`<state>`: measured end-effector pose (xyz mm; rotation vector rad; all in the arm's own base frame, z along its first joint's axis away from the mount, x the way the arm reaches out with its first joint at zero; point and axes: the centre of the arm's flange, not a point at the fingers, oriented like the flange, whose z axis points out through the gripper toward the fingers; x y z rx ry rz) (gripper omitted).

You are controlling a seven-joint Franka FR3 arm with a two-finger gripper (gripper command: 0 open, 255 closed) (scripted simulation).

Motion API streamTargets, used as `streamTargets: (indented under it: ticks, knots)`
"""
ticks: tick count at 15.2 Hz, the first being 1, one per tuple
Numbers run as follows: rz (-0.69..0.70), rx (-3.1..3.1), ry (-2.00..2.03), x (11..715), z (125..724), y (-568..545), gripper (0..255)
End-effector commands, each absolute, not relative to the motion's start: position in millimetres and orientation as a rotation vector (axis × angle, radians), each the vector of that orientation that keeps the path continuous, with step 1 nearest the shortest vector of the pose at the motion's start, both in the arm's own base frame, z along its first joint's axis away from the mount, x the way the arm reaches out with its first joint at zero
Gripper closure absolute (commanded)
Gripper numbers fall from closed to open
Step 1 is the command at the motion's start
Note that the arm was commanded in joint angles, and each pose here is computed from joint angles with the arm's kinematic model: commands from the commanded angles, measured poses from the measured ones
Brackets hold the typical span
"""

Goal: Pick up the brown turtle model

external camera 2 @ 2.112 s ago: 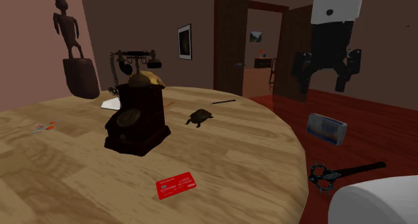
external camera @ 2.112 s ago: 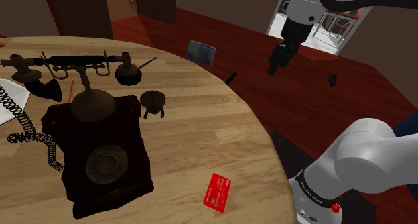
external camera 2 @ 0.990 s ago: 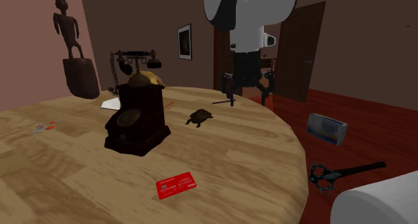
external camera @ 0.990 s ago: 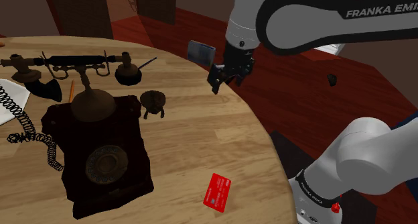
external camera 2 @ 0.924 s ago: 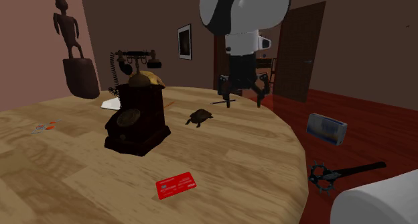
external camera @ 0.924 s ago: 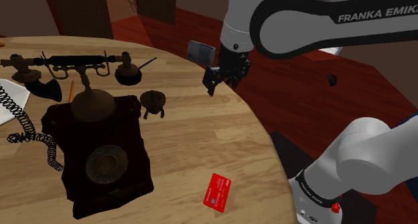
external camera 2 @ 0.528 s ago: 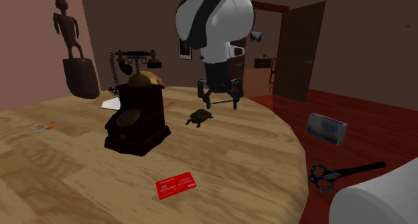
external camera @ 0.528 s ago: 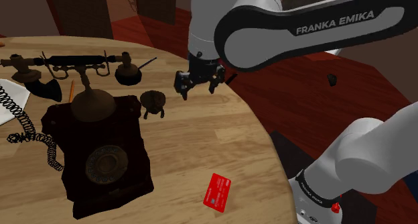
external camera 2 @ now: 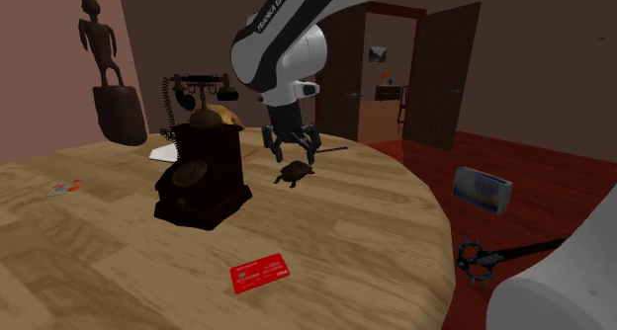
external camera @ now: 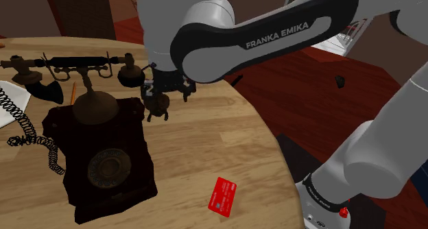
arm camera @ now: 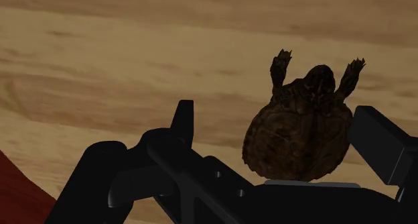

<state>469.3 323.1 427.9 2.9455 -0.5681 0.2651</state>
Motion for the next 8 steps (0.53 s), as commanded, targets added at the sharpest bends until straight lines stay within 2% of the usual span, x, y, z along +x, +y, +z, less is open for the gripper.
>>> streamTargets:
  ticks: [1, 8]
  knots:
    - [0.286, 2.929, -0.616, 486.8, 417.9, 342.7, 0]
    - [0.295, 2.921, -0.636, 494.6, 382.6, 352.4, 0]
